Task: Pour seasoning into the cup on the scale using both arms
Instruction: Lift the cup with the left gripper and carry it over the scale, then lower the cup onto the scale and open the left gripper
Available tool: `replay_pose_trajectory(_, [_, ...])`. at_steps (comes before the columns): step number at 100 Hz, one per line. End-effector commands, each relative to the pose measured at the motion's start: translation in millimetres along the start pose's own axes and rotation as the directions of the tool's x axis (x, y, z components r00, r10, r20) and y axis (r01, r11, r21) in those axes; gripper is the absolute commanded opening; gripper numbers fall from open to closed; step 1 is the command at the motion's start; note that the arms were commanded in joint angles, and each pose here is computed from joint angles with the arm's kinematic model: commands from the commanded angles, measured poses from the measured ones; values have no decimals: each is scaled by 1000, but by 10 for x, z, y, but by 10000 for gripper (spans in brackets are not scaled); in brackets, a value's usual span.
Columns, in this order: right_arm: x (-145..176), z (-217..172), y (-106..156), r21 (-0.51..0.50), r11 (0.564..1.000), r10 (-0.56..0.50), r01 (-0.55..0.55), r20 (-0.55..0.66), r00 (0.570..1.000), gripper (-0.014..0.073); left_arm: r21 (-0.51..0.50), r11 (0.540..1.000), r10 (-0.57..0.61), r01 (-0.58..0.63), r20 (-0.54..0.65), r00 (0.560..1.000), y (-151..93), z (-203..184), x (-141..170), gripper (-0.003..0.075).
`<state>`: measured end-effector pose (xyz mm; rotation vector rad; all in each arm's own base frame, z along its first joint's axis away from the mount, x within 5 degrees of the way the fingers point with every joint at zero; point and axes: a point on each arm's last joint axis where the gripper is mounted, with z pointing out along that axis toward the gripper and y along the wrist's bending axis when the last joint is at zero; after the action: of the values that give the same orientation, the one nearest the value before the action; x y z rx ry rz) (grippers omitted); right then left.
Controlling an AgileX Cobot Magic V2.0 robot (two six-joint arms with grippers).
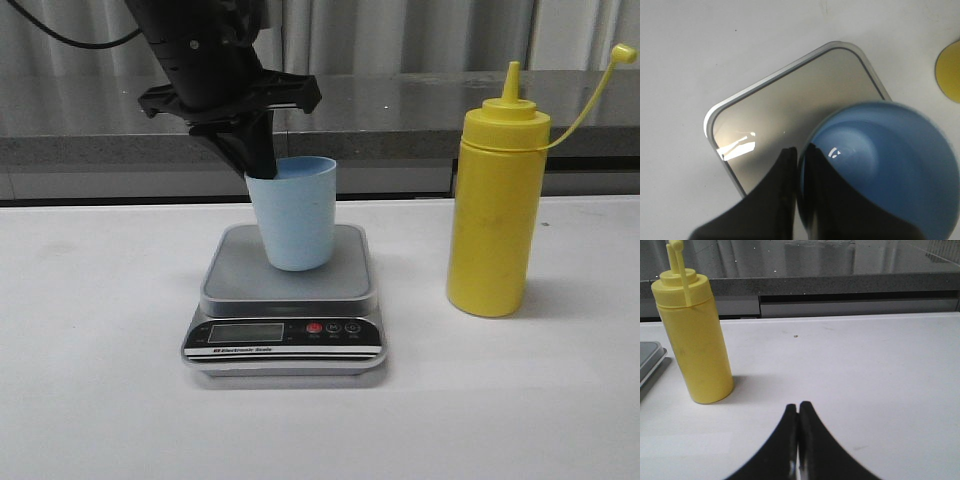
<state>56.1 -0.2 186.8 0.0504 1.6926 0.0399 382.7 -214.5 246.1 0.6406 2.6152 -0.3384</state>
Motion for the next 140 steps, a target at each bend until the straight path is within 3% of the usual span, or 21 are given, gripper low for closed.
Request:
replay_pose_trajectory(1, [-142, -33, 5, 1, 1000, -6, 6, 120, 993, -68, 16, 1000, -1, 0, 54, 999, -72, -200, -82, -19])
replay_pose_trajectory(21, [-142, -33, 5, 1, 1000, -6, 6, 120, 993, -68, 20, 1000, -3, 2, 38, 999, -76, -200, -68, 27])
replay_pose_trajectory(33, [-142, -33, 5, 1, 1000, -6, 6, 120, 993, -68, 20, 1000, -3, 2, 29, 1000, -77, -200, -60, 164])
replay_pose_trajectory(50, [-142, -33, 5, 1, 1000, -6, 6, 120, 993, -68, 35, 999, -14, 13, 26, 1000, -90, -200, -57, 427])
replay_pose_trajectory(60, [-142, -33, 5, 1, 1000, -6, 6, 120, 993, -68, 40, 999, -15, 14, 33, 999, -98, -229, -83, 507])
replay_pose_trajectory(103, [-142, -33, 5, 1, 1000, -6, 6, 120, 993, -68, 55, 998, 2, -6, 72, 997, -160, -568, -223, 516])
replay_pose_trajectory(140, [-142, -33, 5, 1, 1000, -6, 6, 120, 993, -68, 14, 999, 46, -53, 297, 954, -218, -1405, -141, 514])
